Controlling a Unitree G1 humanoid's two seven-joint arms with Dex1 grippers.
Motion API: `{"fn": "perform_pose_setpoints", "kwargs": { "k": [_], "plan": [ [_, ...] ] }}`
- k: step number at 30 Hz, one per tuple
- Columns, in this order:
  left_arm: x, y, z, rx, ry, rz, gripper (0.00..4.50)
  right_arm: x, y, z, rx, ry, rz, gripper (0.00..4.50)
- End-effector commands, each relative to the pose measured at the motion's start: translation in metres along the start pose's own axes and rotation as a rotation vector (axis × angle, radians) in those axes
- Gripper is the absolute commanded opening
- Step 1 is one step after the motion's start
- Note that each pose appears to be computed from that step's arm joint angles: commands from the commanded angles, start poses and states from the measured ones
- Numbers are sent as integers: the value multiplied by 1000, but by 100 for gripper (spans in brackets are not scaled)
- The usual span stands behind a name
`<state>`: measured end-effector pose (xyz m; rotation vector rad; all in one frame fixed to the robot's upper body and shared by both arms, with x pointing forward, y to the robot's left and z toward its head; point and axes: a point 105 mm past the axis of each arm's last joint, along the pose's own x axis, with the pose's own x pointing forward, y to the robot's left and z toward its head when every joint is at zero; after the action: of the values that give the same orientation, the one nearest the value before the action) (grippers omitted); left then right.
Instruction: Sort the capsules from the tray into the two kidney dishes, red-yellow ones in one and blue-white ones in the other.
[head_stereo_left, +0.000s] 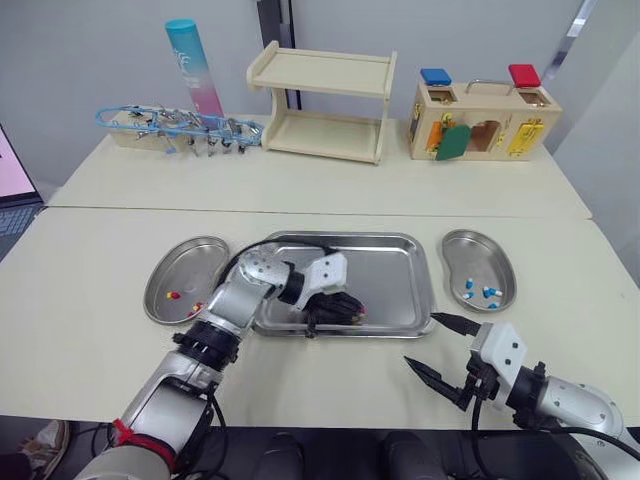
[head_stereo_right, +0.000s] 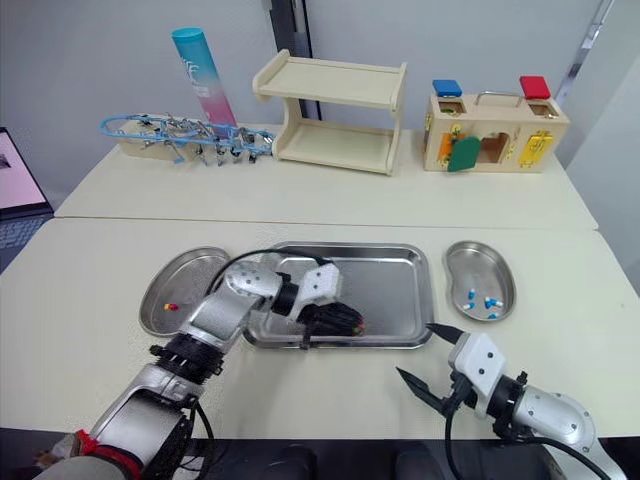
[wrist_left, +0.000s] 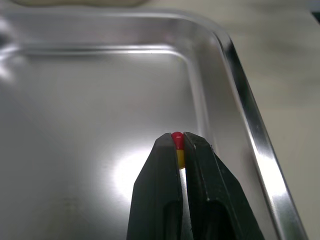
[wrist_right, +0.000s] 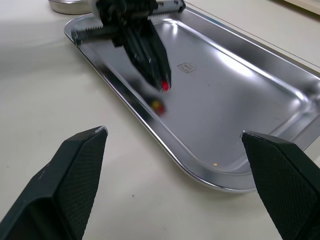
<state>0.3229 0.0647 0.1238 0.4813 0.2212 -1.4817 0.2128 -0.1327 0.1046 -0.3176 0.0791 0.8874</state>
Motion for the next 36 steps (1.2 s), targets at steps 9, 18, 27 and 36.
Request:
{"fn": "perform_pose_setpoints", "kwargs": {
  "k": [9,18,27,36],
  "plan": [
    [-139,3,14,-242,-93,470,3,33,21,31,-85,-129,267,450],
    [-218,-22,-22,-433,-9,837,3,61,29,45,-107,-206,417,450],
    [-242,-29,-64,-557,63,1105,3,69,32,45,-103,-220,452,450],
    [-241,-20,-66,-578,37,1128,206,67,32,42,-96,-215,438,450]
  ]
}}
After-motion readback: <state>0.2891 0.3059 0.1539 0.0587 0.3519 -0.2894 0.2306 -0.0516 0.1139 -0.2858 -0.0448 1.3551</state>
